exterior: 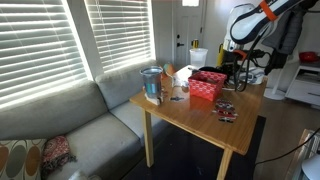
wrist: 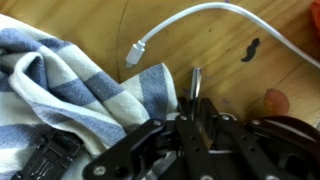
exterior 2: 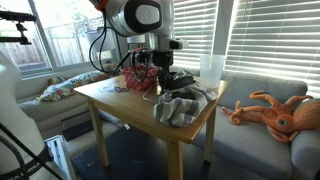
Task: Pick up the silver spoon on the right and put it in the red basket
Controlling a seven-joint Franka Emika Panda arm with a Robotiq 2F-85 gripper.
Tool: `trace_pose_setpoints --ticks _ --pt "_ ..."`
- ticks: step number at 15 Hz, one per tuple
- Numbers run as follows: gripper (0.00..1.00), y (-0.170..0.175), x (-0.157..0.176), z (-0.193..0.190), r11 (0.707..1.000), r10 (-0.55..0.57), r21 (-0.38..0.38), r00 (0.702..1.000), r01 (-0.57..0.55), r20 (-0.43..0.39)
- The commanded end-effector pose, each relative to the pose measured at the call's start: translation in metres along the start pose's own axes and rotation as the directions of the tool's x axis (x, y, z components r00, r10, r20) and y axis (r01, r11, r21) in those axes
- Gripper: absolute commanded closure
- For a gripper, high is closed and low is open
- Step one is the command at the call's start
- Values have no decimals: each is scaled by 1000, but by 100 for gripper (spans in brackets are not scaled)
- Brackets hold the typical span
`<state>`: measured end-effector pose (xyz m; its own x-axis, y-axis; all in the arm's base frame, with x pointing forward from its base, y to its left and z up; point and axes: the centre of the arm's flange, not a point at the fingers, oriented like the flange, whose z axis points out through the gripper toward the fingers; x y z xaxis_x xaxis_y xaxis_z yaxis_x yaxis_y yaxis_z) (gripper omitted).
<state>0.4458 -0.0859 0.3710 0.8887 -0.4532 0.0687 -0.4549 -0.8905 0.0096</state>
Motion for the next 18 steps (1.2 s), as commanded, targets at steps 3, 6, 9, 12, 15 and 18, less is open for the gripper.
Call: trace_pose_setpoints --ticks 3,6,9,12,15,18 --pt "97 2 -19 -3 1000 5 -27 1000 -5 -12" --pt "97 0 -44 -13 999 -18 -50 1000 17 -19" --pt "97 1 -67 -24 997 -34 -69 998 31 -53" --pt "97 4 -82 -46 997 -34 -70 994 26 -107" --pt "97 3 -92 -72 997 -46 -70 987 36 -154" --pt "97 -6 -103 -100 995 -85 -74 980 72 -180"
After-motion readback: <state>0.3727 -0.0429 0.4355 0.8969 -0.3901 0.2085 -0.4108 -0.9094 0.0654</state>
